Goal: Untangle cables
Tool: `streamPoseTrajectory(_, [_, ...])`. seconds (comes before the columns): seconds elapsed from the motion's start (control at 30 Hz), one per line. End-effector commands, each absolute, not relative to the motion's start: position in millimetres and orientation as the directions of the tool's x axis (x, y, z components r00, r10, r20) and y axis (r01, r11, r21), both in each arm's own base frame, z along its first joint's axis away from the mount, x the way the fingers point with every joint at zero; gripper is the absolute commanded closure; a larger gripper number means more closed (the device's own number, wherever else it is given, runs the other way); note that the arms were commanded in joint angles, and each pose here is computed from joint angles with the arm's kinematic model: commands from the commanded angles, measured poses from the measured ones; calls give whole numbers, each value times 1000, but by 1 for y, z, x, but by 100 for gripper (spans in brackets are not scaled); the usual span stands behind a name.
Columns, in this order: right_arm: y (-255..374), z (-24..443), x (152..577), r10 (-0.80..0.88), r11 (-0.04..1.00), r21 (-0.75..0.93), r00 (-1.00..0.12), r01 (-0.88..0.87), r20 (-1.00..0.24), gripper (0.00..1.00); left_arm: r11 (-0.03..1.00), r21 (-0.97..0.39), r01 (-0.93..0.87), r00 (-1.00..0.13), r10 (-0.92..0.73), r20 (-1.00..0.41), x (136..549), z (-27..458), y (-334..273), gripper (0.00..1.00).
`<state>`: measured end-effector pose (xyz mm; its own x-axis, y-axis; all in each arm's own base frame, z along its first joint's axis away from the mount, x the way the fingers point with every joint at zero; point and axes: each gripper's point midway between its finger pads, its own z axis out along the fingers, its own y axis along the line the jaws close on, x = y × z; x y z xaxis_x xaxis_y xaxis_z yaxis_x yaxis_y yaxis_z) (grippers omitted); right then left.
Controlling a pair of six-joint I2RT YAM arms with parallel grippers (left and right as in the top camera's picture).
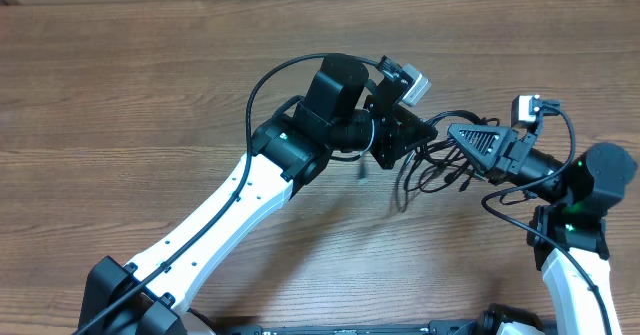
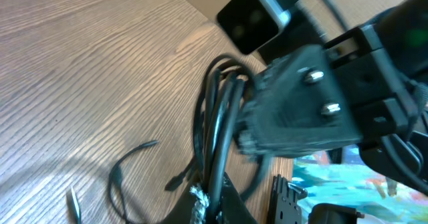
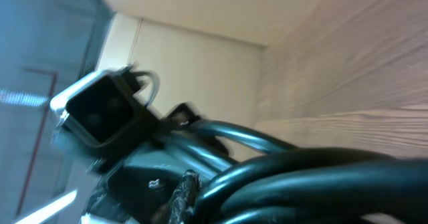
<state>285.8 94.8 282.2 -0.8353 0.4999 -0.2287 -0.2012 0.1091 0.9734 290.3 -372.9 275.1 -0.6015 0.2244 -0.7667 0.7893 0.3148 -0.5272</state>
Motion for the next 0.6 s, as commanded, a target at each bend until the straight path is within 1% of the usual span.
streamPoseTrajectory(0.0, [106,297,265,392,46,986,-905,-161,-166,96,405,-496,768,-603,198,-773,303,277,-365,96])
streamPoseTrajectory(0.1, [106,299,264,387,48,984,-904,-174,-179,96,441,-512,737,-633,187,-751,309,272,-359,96])
streamPoseTrajectory(0.17, [106,299,264,387,47,984,-905,-174,-179,96,429,-538,726,-649,167,-742,311,276,-357,96])
streamPoseTrajectory(0.2, [106,299,264,387,47,984,-905,-174,-178,96,401,-543,738,-640,162,-751,311,281,-357,96])
streamPoseTrajectory(0.27, [106,299,264,387,47,984,-905,-174,-178,96,307,-549,778,-609,151,-779,308,298,-356,96])
streamPoseTrajectory(0.3, [106,299,264,387,47,984,-905,-173,-178,96,220,-548,807,-582,140,-801,305,313,-353,96])
streamPoseTrajectory(0.33, [106,299,264,387,47,984,-905,-174,-178,96,178,-545,820,-568,131,-812,304,321,-348,96])
streamPoseTrajectory(0.37, [106,299,264,387,47,984,-905,-173,-178,96,150,-545,825,-562,115,-819,308,329,-340,96])
streamPoseTrajectory(0.43, [106,299,264,387,47,984,-905,-174,-178,96,156,-577,801,-593,79,-802,319,336,-324,96])
streamPoseTrajectory(0.57, [106,299,263,386,50,982,-903,-181,-186,96,83,-573,815,-577,29,-816,327,359,-304,96])
